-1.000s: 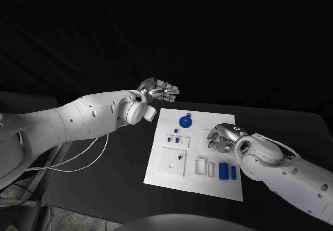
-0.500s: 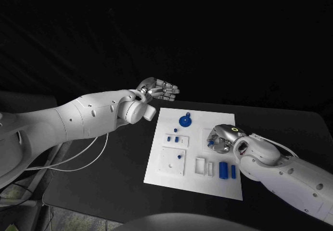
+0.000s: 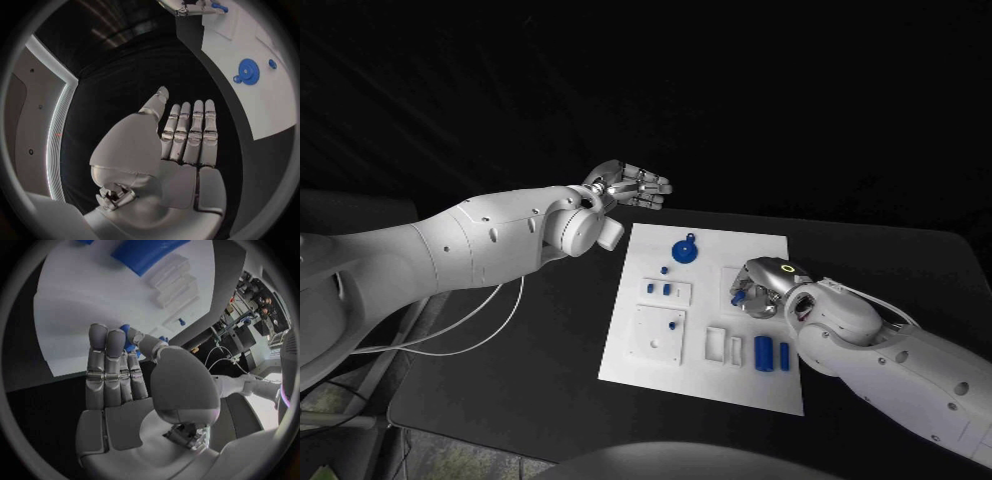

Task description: Assemble the parts on the task board

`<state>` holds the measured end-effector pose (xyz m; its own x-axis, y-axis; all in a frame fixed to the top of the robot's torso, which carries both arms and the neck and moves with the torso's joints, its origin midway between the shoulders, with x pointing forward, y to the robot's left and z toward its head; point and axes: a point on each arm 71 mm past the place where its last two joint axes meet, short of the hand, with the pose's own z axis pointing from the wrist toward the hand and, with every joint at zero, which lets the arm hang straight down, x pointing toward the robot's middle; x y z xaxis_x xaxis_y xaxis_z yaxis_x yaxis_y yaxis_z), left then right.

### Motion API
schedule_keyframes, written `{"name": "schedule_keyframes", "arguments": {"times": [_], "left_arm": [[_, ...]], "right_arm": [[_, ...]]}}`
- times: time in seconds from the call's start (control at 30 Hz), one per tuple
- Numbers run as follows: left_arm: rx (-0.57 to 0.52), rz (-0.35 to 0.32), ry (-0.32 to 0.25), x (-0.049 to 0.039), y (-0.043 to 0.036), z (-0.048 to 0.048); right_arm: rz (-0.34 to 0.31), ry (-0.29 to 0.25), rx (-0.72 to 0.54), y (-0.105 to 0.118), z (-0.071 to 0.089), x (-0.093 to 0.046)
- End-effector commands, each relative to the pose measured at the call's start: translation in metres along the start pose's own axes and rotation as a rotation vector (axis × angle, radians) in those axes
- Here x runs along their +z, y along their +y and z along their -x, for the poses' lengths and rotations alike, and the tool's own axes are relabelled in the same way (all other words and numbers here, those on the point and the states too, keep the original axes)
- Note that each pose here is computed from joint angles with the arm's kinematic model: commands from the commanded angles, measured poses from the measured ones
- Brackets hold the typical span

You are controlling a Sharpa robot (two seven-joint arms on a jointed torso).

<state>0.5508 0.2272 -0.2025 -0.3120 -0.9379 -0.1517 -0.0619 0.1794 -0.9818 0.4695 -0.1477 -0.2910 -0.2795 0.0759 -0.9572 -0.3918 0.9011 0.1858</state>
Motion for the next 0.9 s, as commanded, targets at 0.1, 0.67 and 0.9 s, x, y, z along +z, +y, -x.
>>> {"name": "schedule_keyframes", "arguments": {"times": [0.1, 0.67, 0.9], "left_arm": [[-0.006, -0.006, 0.012, 0.0003, -0.0012, -0.0007], [-0.018, 0.0, 0.013, 0.0005, -0.0006, 0.0], [-0.019, 0.0, 0.013, 0.0017, -0.0007, -0.0013]], "right_arm": [[0.035, -0.129, 0.026, 0.007, 0.011, -0.001], [0.087, -0.152, 0.167, 0.026, 0.043, -0.011], [0.156, -0.132, 0.156, 0.055, 0.042, -0.011]]}}
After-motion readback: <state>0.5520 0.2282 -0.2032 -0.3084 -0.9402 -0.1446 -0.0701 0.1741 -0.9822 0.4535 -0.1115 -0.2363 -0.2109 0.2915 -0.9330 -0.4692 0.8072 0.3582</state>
